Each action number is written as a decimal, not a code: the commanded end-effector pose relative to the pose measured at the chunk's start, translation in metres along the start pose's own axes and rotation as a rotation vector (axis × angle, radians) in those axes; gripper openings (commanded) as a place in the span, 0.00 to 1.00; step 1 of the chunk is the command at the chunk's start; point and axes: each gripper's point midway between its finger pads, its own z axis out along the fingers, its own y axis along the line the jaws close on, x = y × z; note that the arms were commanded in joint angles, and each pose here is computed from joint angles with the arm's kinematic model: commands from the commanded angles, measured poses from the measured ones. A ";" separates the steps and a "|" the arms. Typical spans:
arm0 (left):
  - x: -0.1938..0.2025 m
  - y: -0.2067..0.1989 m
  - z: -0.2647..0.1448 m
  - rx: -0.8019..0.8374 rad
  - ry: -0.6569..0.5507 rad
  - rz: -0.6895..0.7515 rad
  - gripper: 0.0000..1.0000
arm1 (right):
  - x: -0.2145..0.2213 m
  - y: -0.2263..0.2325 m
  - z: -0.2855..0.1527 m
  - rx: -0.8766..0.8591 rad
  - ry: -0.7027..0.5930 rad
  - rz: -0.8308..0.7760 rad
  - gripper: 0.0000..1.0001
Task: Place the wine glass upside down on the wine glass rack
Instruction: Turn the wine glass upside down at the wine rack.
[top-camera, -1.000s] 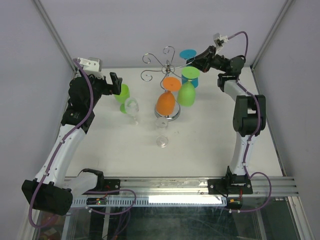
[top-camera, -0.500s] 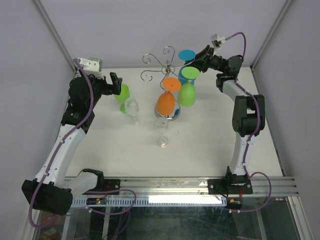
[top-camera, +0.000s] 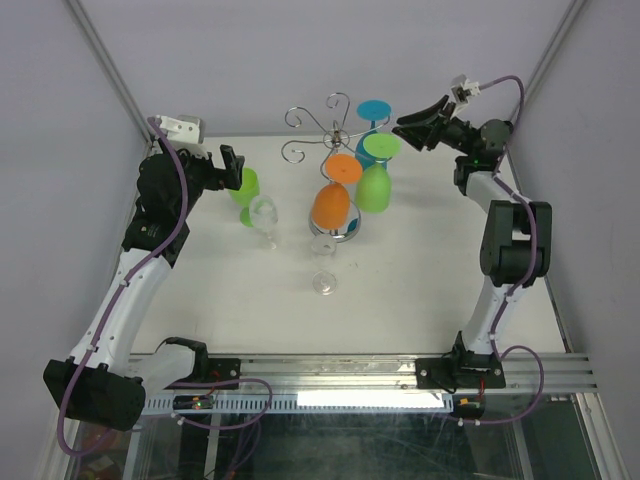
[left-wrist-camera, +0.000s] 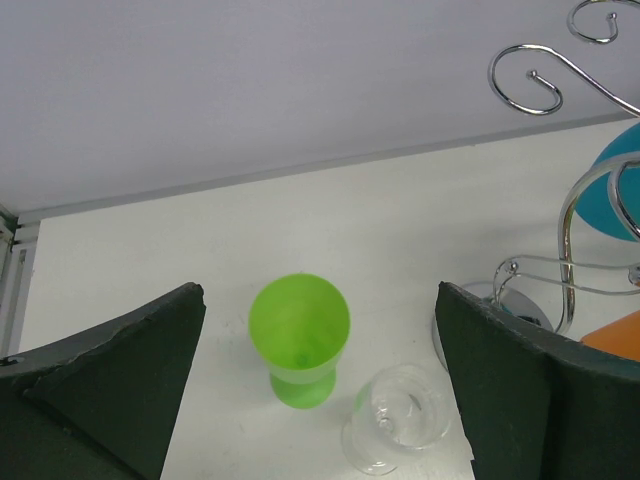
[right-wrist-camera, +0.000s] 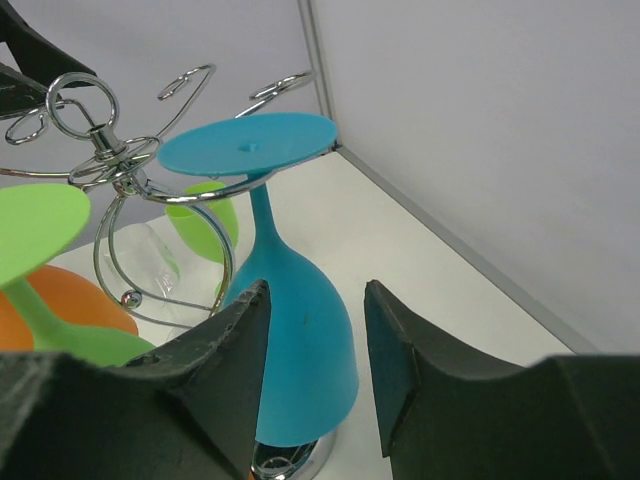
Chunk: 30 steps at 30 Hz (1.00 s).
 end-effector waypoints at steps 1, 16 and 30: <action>-0.013 0.007 -0.002 -0.027 -0.046 0.013 0.99 | -0.037 0.009 -0.012 0.053 -0.067 -0.113 0.45; -0.012 0.009 -0.002 -0.039 -0.043 0.013 0.99 | -0.070 -0.013 -0.090 0.710 -0.190 -0.033 0.48; -0.007 0.010 0.002 -0.041 -0.025 0.012 0.99 | -0.144 0.056 -0.046 0.915 -0.110 -0.084 0.52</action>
